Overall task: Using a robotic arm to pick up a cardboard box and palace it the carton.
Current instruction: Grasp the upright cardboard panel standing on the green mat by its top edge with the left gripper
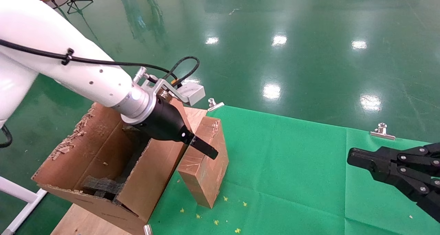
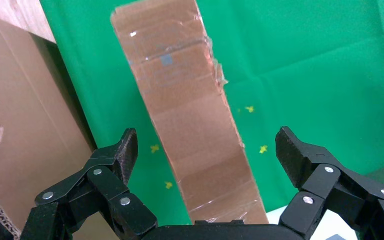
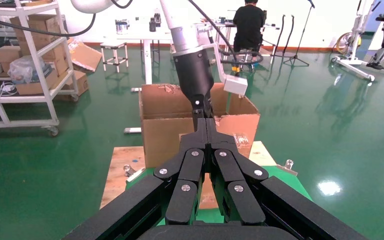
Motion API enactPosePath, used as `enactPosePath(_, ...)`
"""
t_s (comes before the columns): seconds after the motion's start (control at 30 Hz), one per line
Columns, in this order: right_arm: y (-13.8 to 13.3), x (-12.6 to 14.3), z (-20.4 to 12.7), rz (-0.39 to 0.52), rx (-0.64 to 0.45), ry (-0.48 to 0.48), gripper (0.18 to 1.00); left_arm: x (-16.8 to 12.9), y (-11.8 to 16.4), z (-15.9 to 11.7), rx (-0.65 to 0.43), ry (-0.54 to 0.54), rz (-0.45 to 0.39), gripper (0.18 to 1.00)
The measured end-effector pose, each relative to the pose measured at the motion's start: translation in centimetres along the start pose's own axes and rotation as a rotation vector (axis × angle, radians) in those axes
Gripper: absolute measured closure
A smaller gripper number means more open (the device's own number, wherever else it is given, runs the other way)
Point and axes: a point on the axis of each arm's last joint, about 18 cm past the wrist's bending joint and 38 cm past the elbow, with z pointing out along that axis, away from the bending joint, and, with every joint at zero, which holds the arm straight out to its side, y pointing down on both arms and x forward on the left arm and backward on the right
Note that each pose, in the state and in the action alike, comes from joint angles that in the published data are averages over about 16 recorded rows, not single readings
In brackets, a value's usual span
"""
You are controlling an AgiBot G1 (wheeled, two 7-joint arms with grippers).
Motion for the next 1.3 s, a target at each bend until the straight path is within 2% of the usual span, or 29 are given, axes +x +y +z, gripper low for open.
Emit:
enactPosePath(0.33, 0.0, 0.0, 0.0, 0.000, 0.000, 0.000, 0.982, 0.3, 0.2, 1.1, -0.038, -0.012, -0.014, 0.183)
enactPosePath(0.73, 0.0, 0.0, 0.0, 0.000, 0.000, 0.001, 0.903, 0.3, 0.3, 1.1, -0.041, -0.011, -0.015, 0.215)
enactPosePath(0.93, 0.0, 0.0, 0.0, 0.000, 0.000, 0.001, 0.813, 0.3, 0.3, 1.1, -0.037, -0.010, -0.014, 0.271)
enactPosePath(1.03, 0.0, 0.0, 0.0, 0.000, 0.000, 0.001, 0.744, 0.3, 0.2, 1.0, -0.036, -0.009, -0.014, 0.304)
enactPosePath(1.3, 0.0, 0.0, 0.0, 0.000, 0.000, 0.001, 0.563, 0.3, 0.2, 1.0, -0.034, -0.009, -0.014, 0.461)
